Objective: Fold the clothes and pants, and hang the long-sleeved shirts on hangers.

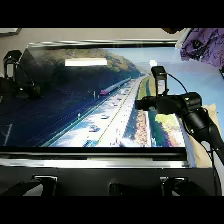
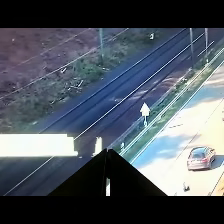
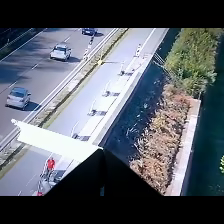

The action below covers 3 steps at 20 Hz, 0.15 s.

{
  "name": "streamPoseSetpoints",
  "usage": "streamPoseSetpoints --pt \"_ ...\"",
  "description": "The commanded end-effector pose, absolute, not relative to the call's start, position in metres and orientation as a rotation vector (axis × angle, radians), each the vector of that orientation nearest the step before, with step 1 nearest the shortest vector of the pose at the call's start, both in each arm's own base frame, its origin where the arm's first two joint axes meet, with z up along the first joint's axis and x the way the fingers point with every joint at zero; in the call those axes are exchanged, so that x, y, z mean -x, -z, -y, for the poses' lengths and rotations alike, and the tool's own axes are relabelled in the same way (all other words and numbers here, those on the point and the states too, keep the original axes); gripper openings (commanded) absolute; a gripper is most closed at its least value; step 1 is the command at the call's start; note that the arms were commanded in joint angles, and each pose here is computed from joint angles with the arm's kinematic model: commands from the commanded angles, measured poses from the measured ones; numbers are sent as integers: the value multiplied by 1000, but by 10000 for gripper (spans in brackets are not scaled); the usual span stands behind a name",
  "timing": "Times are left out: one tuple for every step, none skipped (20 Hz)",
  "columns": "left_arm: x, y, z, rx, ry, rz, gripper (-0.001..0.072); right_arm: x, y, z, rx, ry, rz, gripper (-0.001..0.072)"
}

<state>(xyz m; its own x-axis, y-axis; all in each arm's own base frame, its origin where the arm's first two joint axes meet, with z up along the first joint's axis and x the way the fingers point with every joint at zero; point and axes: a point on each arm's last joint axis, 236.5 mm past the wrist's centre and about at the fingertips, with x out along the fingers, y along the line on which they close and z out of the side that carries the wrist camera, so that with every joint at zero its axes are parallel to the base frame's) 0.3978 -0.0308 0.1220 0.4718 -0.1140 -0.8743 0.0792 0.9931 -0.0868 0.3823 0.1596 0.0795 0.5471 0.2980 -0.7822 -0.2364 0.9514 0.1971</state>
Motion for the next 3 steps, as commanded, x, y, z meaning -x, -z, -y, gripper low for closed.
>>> streamPoseSetpoints --pt "-397 -122 31 34 118 -1075 18 -383 -80 -160 -71 -318 -936 29" --pt "-397 -122 31 34 118 -1075 17 -383 -80 -160 -71 -318 -935 29" --pt "-397 -122 31 34 118 -1075 18 -383 -80 -160 -71 -318 -936 29"
